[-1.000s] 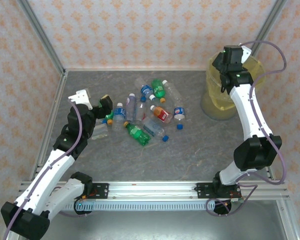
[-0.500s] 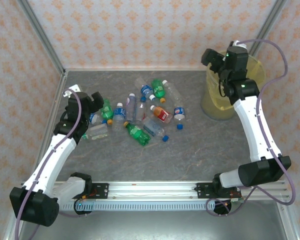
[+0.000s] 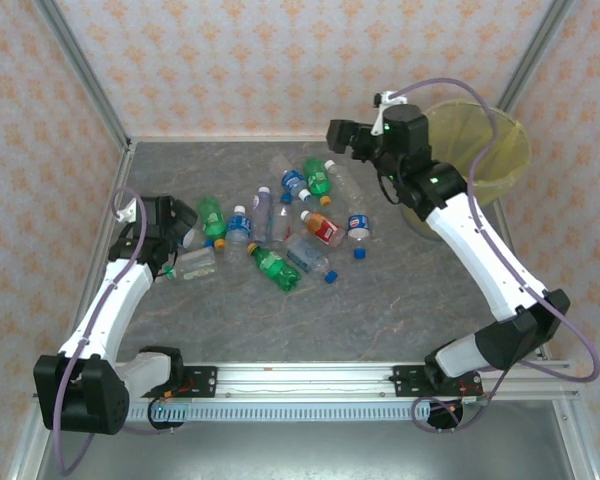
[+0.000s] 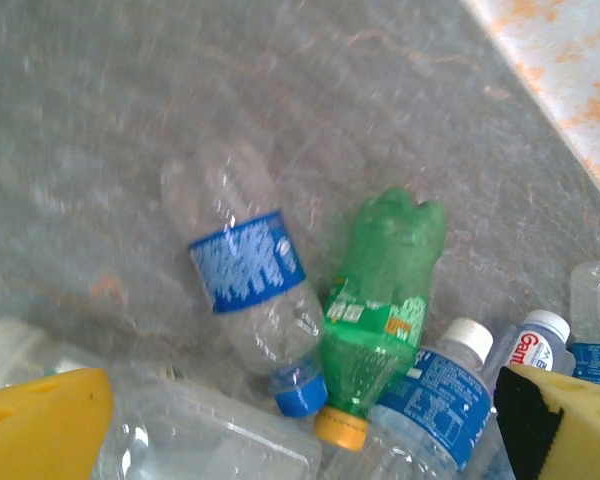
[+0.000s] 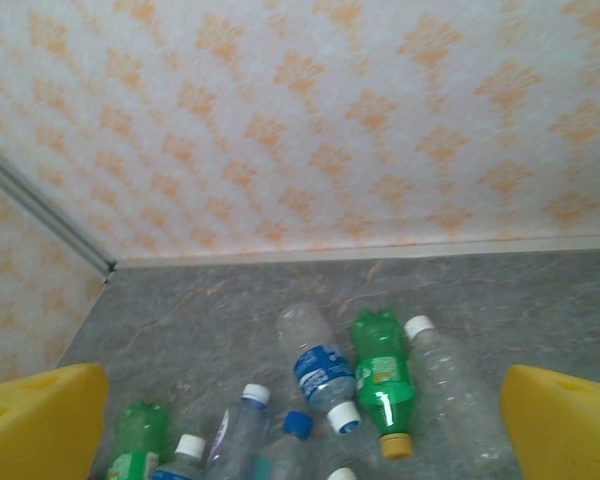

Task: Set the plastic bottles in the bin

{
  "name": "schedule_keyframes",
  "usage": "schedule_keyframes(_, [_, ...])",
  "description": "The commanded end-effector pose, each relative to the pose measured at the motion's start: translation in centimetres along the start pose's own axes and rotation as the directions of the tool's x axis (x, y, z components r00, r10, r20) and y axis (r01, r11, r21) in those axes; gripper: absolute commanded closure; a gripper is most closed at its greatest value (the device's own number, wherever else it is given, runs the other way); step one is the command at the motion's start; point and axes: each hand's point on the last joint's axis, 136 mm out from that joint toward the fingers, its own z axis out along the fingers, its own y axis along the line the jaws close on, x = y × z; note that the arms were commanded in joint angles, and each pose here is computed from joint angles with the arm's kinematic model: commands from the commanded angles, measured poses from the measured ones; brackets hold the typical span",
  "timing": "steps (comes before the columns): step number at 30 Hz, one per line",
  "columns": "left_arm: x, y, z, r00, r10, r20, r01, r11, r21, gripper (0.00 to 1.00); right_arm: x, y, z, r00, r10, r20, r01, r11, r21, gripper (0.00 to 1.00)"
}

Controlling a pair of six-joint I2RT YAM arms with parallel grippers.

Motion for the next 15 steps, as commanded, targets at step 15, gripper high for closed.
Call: schedule_keyframes(15, [5.4,6.4,2.0,0.818,-0.575,-0.019,0.571,0.815,-0.096,0.05,0.8,3.2,0.4,0.994,-0.104,-0.023,0.104,0.994,-0.012,0.00])
